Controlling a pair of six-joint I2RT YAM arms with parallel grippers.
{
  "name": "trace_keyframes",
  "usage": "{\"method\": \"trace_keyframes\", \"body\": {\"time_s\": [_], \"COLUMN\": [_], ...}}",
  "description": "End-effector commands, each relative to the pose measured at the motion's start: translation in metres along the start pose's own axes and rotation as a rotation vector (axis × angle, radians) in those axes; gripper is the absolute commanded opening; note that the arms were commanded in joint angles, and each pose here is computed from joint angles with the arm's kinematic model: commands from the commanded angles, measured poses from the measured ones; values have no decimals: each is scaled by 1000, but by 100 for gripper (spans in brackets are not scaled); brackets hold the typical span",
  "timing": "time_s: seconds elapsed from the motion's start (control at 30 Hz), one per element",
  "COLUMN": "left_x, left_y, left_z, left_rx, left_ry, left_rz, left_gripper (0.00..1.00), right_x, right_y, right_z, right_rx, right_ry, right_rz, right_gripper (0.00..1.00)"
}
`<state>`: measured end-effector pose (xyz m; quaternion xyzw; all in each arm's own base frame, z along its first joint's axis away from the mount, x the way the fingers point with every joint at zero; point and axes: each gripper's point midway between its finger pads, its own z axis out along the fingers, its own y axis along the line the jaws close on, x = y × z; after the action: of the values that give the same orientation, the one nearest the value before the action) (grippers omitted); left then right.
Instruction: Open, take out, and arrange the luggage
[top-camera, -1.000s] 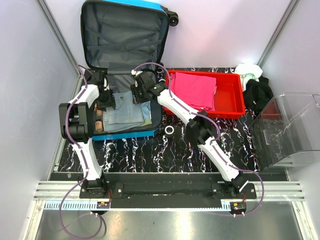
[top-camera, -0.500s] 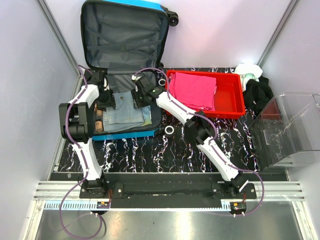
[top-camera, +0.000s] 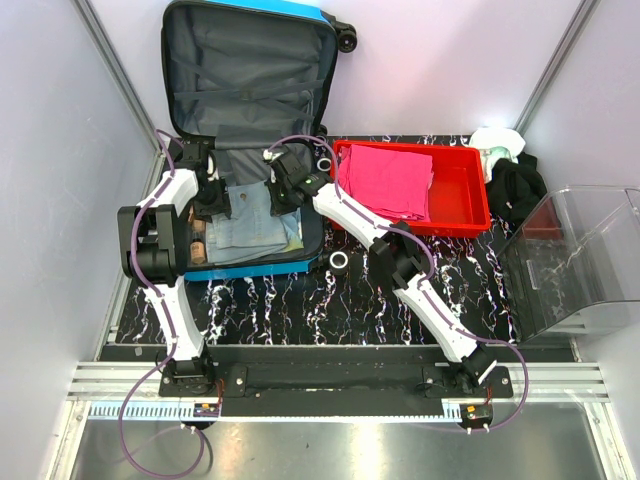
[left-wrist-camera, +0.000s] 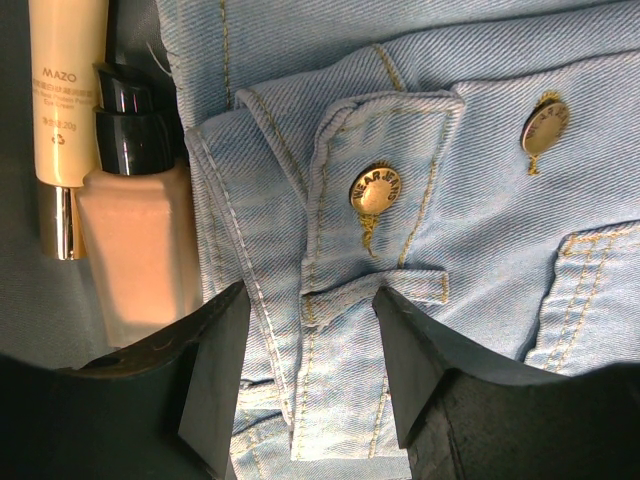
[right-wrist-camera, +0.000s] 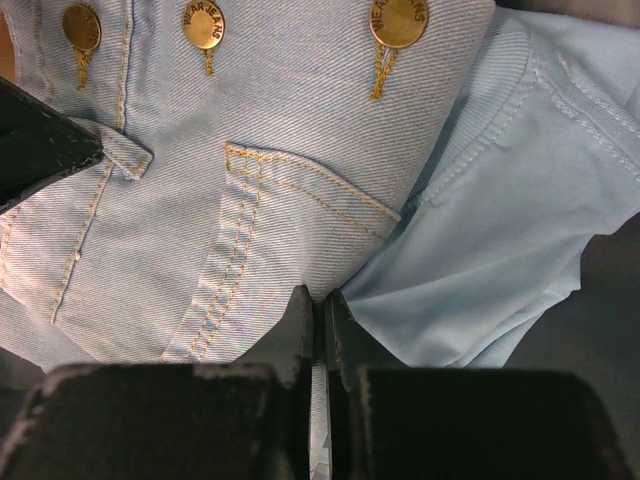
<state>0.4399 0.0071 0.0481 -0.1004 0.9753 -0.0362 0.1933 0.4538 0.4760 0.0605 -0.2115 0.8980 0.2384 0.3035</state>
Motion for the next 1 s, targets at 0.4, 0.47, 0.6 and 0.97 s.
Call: {"method": "trace_keyframes", "body": {"time_s": [0.4,0.47,0.6,0.97], "left_x": [-25,-24,-26,-23], "left_y": [-9,-9,-11,-12], "left_z": [-19,-19,-19,-18], "left_rx": [42,42,46,51], "left_ry": [-86,-85,-87,-79], "left_rz": [19,19,19,19], "left_gripper": [57,57,57,57], "right_x": [-54,-55,-51,-69], "right_y": [33,35,41,58], "right_z": [-44,-47,-46,-68], "right_rx": [-17,-18,-35,-30], "right_ry": [-152,-157,-145,-206], "right_rz": [-119,-130,-135,-192], "right_gripper": [29,29,30,41]}}
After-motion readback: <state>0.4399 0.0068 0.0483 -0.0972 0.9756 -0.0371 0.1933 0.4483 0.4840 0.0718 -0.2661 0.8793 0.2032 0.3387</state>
